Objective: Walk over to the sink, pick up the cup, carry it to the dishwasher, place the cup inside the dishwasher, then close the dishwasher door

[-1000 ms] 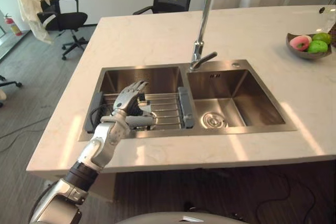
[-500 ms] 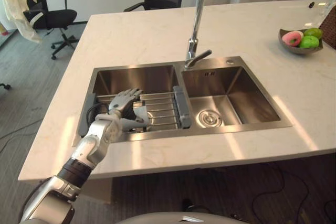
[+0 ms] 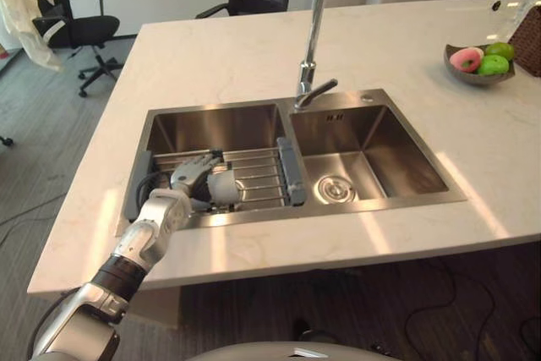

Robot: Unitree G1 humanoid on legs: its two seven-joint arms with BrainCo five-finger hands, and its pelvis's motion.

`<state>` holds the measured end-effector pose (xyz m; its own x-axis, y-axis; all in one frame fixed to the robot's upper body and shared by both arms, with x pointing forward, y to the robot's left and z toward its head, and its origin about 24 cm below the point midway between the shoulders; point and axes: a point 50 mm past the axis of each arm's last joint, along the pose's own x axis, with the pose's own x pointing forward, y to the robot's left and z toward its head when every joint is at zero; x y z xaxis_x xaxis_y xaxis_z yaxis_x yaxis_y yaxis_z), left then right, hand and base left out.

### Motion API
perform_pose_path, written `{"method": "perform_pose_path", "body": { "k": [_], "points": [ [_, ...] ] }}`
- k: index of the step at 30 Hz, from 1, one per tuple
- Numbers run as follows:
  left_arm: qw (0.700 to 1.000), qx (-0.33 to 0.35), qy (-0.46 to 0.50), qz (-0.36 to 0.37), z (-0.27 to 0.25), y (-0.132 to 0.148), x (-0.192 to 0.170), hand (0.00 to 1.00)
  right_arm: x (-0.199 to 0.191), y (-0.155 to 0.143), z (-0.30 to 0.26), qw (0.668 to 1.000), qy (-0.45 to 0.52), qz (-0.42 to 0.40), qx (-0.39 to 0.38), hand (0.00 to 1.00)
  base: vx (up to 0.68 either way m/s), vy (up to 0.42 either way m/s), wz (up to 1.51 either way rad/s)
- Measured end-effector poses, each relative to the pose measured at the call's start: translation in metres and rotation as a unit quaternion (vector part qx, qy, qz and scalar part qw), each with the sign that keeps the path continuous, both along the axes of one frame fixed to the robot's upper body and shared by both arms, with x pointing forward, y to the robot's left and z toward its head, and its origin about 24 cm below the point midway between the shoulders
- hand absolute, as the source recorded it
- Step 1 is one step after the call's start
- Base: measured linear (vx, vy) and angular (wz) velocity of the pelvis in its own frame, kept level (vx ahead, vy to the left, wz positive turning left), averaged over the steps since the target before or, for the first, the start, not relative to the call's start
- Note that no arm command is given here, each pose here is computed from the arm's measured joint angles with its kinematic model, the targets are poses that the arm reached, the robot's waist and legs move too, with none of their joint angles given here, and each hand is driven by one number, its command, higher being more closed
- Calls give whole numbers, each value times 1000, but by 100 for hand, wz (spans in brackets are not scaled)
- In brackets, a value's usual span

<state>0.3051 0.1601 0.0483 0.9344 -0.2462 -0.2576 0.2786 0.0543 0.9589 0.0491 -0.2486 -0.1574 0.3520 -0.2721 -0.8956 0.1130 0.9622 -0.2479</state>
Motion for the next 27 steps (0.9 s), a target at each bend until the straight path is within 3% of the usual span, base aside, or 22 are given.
{"method": "perform_pose_path", "body": {
  "k": [17,18,27],
  "points": [
    [997,39,65,20,-19,13,-2,0,-2,-2,0,1000,6,-8,10,0,0,-1,-2],
    [996,31,78,29,-21,15,-3,100,-2,-2,0,1000,7,-7,12,0,-9,-11,-12],
    [988,23,143,56,-29,26,2,100,-5,-4,0,1000,14,-7,17,0,-13,-12,-5]
  ]
}}
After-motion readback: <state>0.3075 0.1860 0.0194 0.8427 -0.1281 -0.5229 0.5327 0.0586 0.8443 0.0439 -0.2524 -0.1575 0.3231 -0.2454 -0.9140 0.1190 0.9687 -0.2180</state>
